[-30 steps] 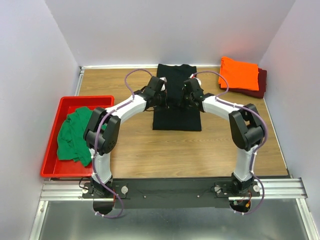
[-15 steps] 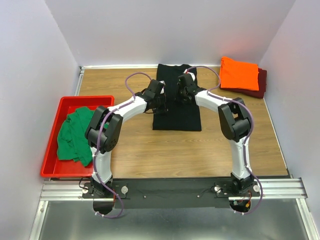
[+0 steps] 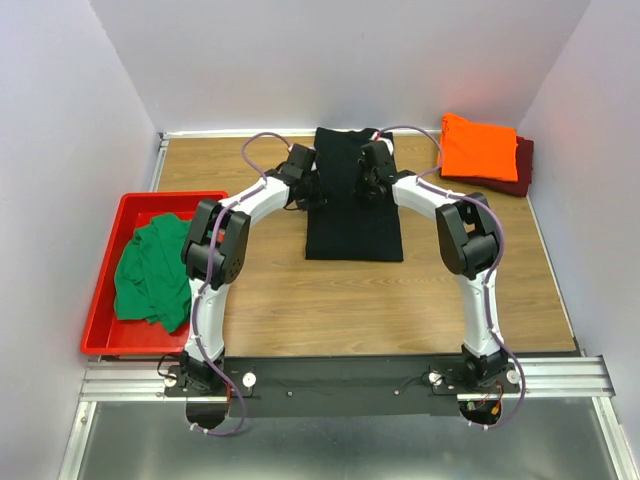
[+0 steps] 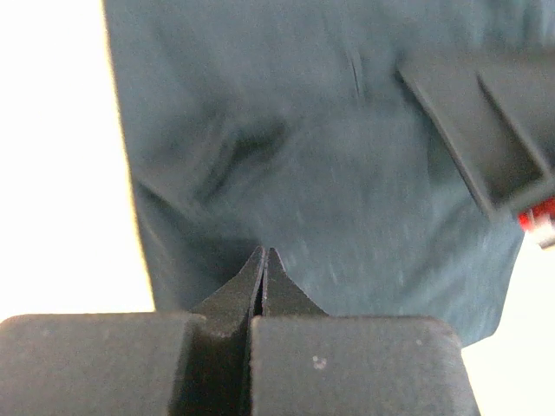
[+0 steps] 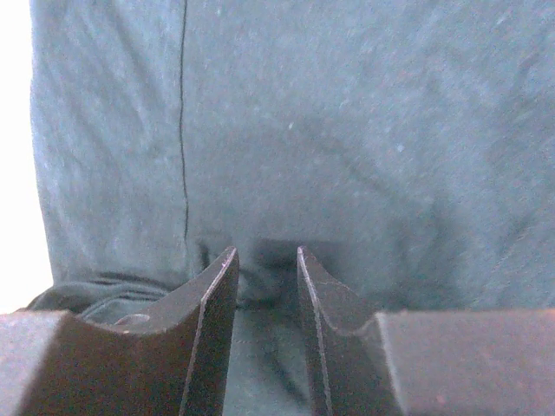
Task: Fold and stack the t-shirts
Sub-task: Fold the tshirt
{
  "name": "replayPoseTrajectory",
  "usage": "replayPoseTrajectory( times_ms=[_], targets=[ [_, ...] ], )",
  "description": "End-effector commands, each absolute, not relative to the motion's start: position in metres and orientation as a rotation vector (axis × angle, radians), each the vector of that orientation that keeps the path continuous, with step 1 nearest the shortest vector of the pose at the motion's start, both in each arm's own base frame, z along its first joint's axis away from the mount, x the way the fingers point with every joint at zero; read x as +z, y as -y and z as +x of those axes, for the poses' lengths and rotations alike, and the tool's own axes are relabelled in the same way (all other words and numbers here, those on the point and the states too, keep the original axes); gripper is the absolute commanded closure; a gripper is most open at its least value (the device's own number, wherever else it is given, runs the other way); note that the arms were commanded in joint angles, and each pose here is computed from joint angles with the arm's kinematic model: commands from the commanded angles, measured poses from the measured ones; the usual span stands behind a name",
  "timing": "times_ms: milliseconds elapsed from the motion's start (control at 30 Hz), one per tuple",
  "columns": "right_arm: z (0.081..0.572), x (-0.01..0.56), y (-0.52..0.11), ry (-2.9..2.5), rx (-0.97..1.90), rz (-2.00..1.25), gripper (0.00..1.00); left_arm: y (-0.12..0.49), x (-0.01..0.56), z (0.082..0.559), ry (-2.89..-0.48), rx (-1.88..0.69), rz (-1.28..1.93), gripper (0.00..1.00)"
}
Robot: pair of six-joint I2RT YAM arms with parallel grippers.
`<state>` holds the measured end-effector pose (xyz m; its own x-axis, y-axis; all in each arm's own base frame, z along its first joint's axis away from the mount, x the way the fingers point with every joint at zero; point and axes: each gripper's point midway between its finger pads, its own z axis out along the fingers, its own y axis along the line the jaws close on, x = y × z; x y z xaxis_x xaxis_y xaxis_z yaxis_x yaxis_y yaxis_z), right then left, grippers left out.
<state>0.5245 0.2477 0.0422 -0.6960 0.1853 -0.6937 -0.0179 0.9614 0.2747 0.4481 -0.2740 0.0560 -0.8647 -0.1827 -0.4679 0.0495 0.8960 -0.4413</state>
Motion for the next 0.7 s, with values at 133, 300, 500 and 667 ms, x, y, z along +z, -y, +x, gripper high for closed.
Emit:
replayPoseTrajectory(
  times_ms=[133, 300, 500, 667],
  targets=[
    [0.533, 0.057, -0.246, -2.291, 0.341, 0.086, 0.58, 0.255, 0.052, 0.494, -2.502, -0.541, -0.163, 1.00],
    [0.526, 0.076, -0.236, -2.265, 0.320, 0.099, 0.56, 0.247, 0.034, 0.503, -2.520, -0.530, -0.195, 1.00],
    [0.517, 0.099, -0.217, -2.226, 0.277, 0.132, 0.55, 0.242, 0.036, 0.513, -2.502, -0.526, -0.221, 1.00],
    [0.508, 0.096, -0.201, -2.231, 0.225, 0.156, 0.55, 0.242, 0.039, 0.518, -2.493, -0.523, -0.222, 1.00]
  ],
)
